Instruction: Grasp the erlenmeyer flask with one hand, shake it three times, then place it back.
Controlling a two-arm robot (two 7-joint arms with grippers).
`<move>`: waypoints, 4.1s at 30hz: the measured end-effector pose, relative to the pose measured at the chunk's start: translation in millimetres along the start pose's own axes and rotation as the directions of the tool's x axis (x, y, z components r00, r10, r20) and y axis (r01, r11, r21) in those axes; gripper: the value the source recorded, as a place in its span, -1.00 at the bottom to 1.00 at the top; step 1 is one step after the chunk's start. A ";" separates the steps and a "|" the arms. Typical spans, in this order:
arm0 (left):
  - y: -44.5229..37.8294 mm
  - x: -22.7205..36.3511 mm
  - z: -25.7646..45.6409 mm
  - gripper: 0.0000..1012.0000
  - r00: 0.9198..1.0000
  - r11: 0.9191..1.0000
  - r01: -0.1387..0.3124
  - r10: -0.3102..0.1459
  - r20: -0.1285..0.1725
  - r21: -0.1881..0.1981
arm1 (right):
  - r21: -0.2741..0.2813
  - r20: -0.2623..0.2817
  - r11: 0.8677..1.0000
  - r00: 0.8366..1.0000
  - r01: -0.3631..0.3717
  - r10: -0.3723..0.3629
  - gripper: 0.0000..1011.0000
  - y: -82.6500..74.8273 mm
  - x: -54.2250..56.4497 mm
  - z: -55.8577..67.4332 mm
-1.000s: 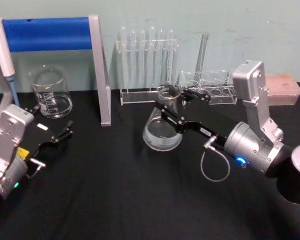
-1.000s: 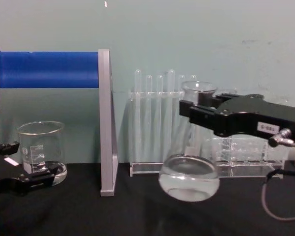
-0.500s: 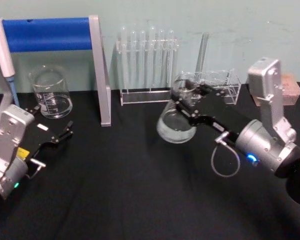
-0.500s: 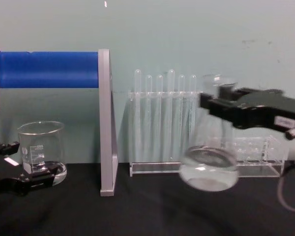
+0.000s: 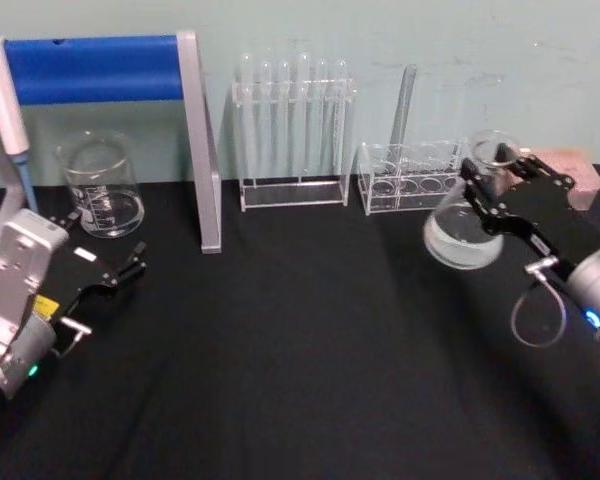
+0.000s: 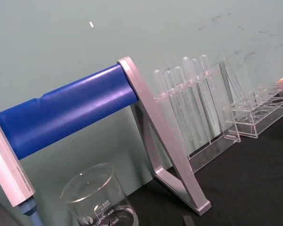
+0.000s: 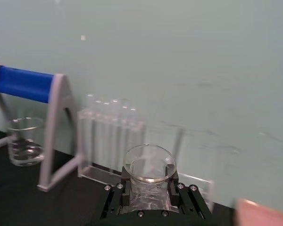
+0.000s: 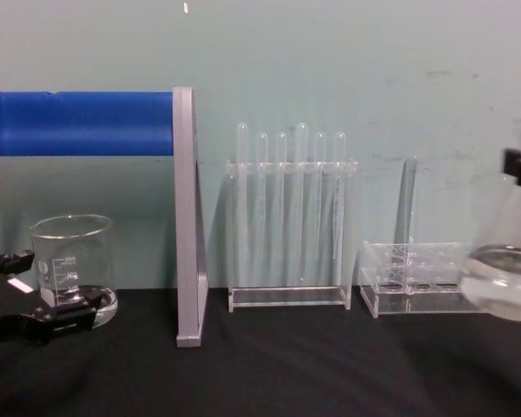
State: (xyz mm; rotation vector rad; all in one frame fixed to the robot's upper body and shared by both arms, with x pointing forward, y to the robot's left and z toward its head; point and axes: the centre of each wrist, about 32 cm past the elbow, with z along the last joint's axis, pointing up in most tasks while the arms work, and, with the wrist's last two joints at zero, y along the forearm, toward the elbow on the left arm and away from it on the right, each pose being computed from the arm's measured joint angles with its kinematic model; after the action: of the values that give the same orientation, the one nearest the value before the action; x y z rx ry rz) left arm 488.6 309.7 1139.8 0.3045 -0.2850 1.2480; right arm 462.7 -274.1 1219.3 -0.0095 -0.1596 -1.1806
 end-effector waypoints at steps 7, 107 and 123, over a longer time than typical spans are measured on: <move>0.0 0.0 0.0 0.98 1.000 1.000 0.000 0.000 0.000 0.000 | -0.010 0.003 0.999 0.999 0.052 -0.052 -0.11 -12.2 5.0 -0.9; 0.0 0.0 0.0 0.98 1.000 1.000 0.000 0.000 0.000 0.000 | -0.073 -0.136 0.813 0.813 -0.578 0.566 -0.11 77.1 -18.2 -61.9; 0.0 0.0 0.0 0.98 1.000 1.000 0.000 0.000 0.000 0.000 | -0.087 -0.137 0.803 0.806 -0.589 0.576 -0.11 77.0 -16.5 -64.4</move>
State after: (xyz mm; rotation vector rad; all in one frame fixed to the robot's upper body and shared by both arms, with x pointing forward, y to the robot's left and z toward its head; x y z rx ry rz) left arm 488.6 309.7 1139.8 0.3045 -0.2850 1.2479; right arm 535.2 -235.4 1159.3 -0.1023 0.0162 -0.5634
